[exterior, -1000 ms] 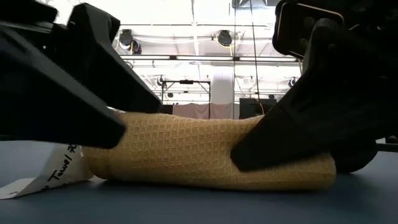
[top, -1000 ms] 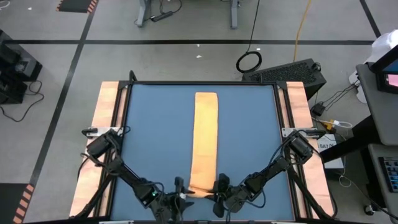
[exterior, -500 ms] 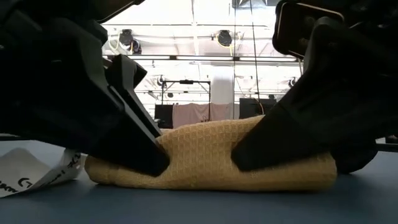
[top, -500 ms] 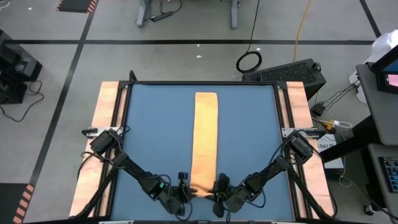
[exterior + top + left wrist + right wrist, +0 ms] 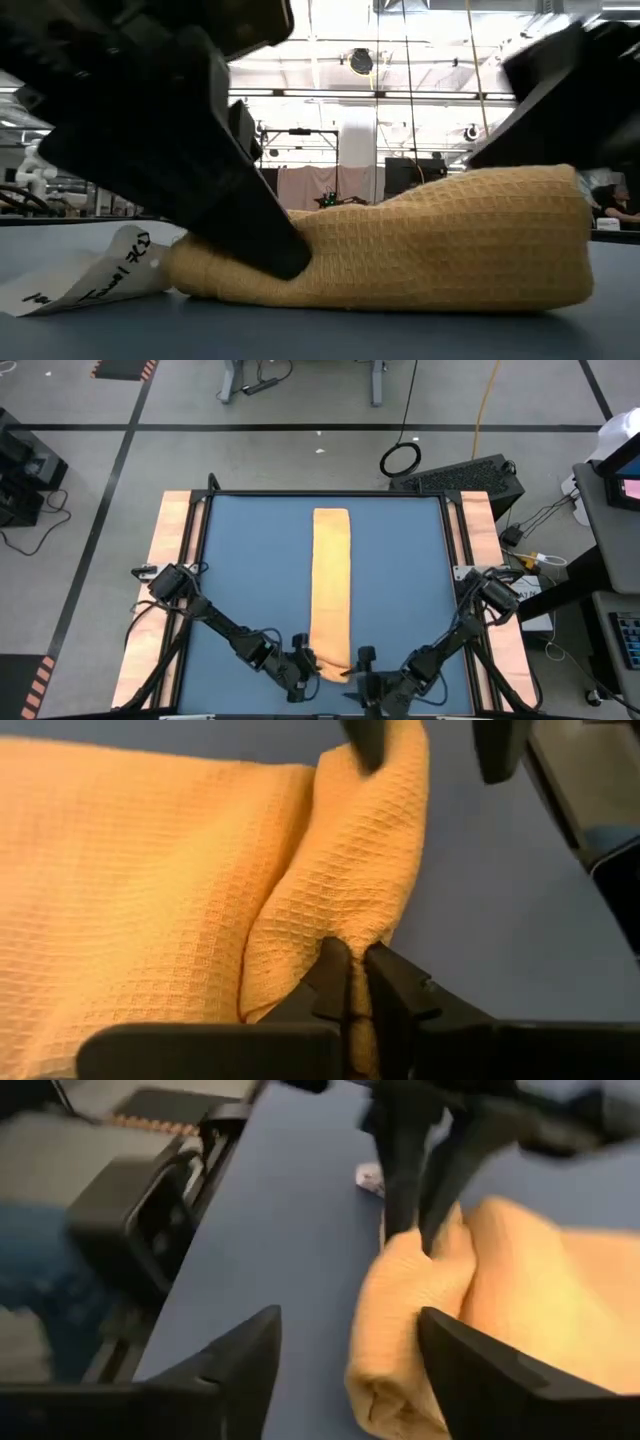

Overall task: Roll towel into tight, uniform cylinder
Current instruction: Roll the orange microfiber cloth

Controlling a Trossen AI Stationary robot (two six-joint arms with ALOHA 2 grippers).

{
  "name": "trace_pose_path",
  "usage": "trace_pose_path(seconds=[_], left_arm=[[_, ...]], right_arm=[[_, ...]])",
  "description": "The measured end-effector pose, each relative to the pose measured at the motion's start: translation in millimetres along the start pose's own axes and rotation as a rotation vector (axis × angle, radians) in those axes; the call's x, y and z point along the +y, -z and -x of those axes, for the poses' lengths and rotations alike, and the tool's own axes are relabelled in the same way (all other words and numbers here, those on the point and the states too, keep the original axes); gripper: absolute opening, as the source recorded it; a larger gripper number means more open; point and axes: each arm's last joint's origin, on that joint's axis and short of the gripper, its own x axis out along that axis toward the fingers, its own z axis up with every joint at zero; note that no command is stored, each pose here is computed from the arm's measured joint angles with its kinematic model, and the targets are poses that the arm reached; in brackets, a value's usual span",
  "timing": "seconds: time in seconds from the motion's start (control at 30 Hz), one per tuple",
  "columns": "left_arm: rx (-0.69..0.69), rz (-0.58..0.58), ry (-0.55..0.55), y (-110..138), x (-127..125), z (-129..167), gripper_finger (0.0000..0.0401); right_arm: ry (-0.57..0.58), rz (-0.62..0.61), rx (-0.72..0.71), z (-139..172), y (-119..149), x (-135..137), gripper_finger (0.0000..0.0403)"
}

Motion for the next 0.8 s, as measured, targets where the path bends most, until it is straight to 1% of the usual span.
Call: trace_pose_path(seconds=[0.1,0.2,0.3,0.43,0.53,0.6,0.8], left_arm=[[0.017,0.054,0.032,-6.1,6.7,0.9,0.0023],[0.030,0.083,0.053,-12.4,12.3,3.9,0.0023],[0.041,0.120,0.082,-18.0,17.6,6.0,0.0023],[0.067,0.184,0.123,-23.5,27.5,3.9,0.0022],[0.087,0.261,0.151,-27.4,35.7,1.6,0.0022],[0.097,0.289,0.166,-29.0,39.4,0.8,0.0022],[0.118,0.316,0.196,-31.4,44.9,-0.3,0.0022]], right_arm=[[0.033,0.149,-0.037,11.1,5.5,13.3,0.0251],[0.079,0.234,-0.070,22.4,11.4,24.7,0.0267],[0.098,0.307,-0.102,29.6,13.4,32.4,0.0273],[0.109,0.422,-0.125,21.5,19.1,34.3,0.0274],[0.137,0.441,-0.133,7.4,23.3,27.9,0.0272],[0.157,0.431,-0.125,-1.7,27.6,22.5,0.0267],[0.195,0.384,-0.117,-13.0,27.3,12.3,0.0242]])
